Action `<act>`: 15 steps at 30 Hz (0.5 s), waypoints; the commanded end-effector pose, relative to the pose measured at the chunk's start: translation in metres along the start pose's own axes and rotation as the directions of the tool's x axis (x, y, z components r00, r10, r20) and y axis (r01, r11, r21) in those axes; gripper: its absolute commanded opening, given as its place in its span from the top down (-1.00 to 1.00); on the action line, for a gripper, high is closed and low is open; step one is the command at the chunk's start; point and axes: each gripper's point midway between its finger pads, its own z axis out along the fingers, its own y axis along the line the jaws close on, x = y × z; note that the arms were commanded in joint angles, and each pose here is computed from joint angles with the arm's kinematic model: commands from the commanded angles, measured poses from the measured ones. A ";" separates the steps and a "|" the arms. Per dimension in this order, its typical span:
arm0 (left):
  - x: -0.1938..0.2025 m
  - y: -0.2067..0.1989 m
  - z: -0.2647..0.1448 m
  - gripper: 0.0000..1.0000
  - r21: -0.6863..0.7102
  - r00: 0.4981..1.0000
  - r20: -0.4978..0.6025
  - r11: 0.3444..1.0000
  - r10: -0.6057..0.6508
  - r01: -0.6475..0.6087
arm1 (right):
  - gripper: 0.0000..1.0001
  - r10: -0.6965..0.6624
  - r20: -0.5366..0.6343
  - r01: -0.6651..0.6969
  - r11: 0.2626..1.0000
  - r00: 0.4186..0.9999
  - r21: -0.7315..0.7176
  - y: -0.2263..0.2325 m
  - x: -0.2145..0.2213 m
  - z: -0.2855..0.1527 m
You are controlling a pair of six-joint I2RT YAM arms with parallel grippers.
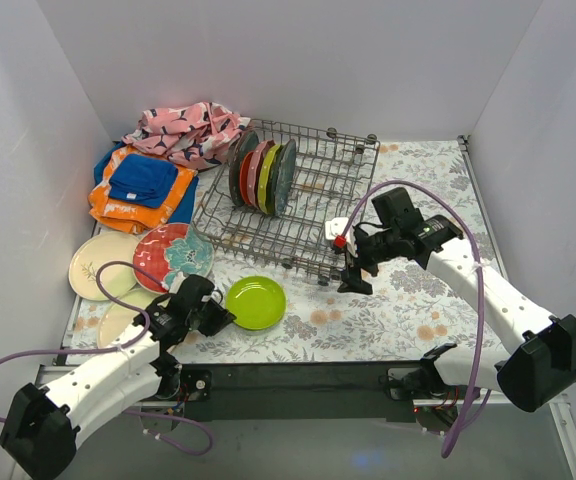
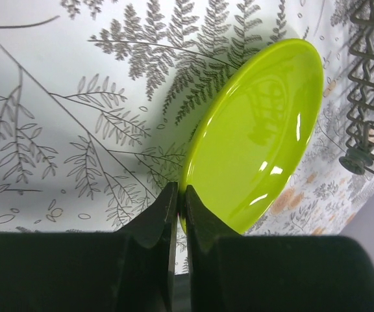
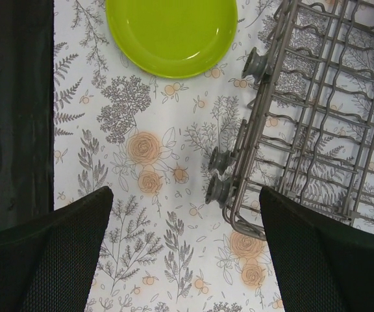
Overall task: Load the plates into the dish rack
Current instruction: Grab a plate with the left arm
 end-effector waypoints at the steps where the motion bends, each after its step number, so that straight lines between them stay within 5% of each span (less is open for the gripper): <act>1: 0.011 -0.016 -0.001 1.00 0.118 0.997 -0.055 0.992 0.047 -0.040 | -0.97 -0.007 0.026 0.008 0.999 1.000 -0.049 0.015 -0.003 0.003; 15: 0.031 -0.045 -0.011 1.00 0.340 0.962 -0.114 0.919 0.248 -0.197 | -0.97 0.090 0.034 -0.086 0.990 0.995 -0.112 0.033 0.007 0.011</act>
